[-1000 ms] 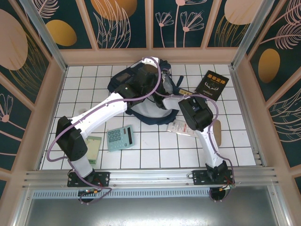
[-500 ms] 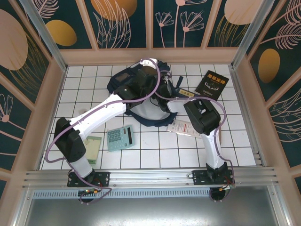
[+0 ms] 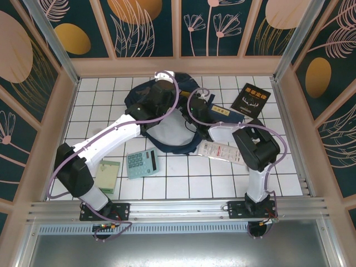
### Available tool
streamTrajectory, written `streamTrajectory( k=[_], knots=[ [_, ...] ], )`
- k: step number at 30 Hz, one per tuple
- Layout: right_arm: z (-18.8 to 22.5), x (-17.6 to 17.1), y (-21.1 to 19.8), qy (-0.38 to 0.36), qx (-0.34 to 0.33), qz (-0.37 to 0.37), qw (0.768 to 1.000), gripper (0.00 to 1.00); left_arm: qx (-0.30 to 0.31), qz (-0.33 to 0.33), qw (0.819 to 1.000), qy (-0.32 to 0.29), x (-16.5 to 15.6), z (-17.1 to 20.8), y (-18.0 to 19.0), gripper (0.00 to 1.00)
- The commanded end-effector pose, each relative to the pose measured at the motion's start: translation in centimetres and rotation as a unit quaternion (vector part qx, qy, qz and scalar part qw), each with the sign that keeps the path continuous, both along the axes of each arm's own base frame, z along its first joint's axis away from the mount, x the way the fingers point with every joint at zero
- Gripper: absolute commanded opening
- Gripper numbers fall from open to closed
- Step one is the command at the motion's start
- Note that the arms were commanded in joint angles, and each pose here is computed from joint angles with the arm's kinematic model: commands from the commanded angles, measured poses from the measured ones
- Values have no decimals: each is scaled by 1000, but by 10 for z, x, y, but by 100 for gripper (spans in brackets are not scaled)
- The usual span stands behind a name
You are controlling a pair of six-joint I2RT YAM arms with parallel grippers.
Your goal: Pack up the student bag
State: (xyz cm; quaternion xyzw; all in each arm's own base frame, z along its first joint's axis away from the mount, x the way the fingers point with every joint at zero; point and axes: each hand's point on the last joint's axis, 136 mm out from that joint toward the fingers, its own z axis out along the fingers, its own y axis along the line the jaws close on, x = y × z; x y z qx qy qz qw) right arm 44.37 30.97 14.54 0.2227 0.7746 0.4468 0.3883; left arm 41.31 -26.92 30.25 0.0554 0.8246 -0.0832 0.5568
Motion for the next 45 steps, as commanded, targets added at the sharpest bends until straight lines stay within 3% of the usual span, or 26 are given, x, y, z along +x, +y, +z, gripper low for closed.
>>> streamTrajectory(
  k=[1, 16, 23, 28, 45],
  knots=[
    [22, -14, -5, -34, -20, 15, 999, 87, -42, 36, 997, -55, 4, 42, 25, 0],
    [64, -67, -68, -99, -152, -4, 983, 84, -16, 82, 995, -51, -1, 26, 73, 0],
    [75, -65, -104, -101, -202, -22, 974, 88, 0, 99, 994, -45, -6, 17, 85, 0],
    [74, -60, -140, -93, -219, -57, 970, 99, 7, 107, 994, -36, -14, 4, 94, 0],
    [40, -39, -235, -27, -245, -166, 955, 99, -1, 84, 996, 1, -25, -33, 90, 0]
  ],
)
